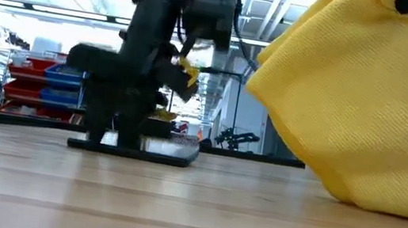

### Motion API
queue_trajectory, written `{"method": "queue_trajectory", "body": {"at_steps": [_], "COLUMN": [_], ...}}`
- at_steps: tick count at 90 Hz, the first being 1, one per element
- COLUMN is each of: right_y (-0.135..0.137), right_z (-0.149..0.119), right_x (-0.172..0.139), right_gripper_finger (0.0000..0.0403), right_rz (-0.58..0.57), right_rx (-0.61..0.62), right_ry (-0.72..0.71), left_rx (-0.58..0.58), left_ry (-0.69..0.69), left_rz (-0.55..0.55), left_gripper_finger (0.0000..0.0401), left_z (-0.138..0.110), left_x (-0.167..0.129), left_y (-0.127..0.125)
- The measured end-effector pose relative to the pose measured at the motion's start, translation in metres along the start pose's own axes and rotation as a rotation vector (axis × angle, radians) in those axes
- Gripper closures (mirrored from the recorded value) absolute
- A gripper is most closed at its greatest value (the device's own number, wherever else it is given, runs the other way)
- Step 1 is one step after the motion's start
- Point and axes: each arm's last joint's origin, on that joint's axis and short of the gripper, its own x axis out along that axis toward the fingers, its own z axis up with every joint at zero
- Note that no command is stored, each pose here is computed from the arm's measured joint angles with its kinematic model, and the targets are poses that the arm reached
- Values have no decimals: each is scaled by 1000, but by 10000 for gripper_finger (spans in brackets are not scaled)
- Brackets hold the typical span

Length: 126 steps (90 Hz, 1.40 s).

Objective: Apply microfiber cloth
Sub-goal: Wipe the back side of the cellphone using the yellow microfiber cloth

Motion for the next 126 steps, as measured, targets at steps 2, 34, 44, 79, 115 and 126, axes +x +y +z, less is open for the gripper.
{"method": "queue_trajectory", "body": {"at_steps": [2, 34, 44, 79, 115, 126], "right_y": [0, -1, -1, -31, -54, -49], "right_z": [0, 3, 3, 21, 53, 71], "right_x": [0, 1, 1, 51, 65, 66], "right_gripper_finger": [397, 397, 397, 397, 220, 151], "right_rz": [-3, -45, -35, -94, 139, 260], "right_rx": [-3, -7, 19, 12, -358, -501], "right_ry": [-8, -78, -74, 236, 567, 494], "left_rx": [-7, -122, -162, -149, -161, -178], "left_ry": [-26, -260, -232, -102, -265, -291], "left_rz": [2, 1, -106, 36, 261, 302], "left_gripper_finger": [160, 216, 217, 199, 200, 200], "left_z": [0, -10, -18, -51, -65, -65], "left_x": [-7, -55, -43, -9, -50, -52], "left_y": [0, 0, -4, -32, -68, -65]}}
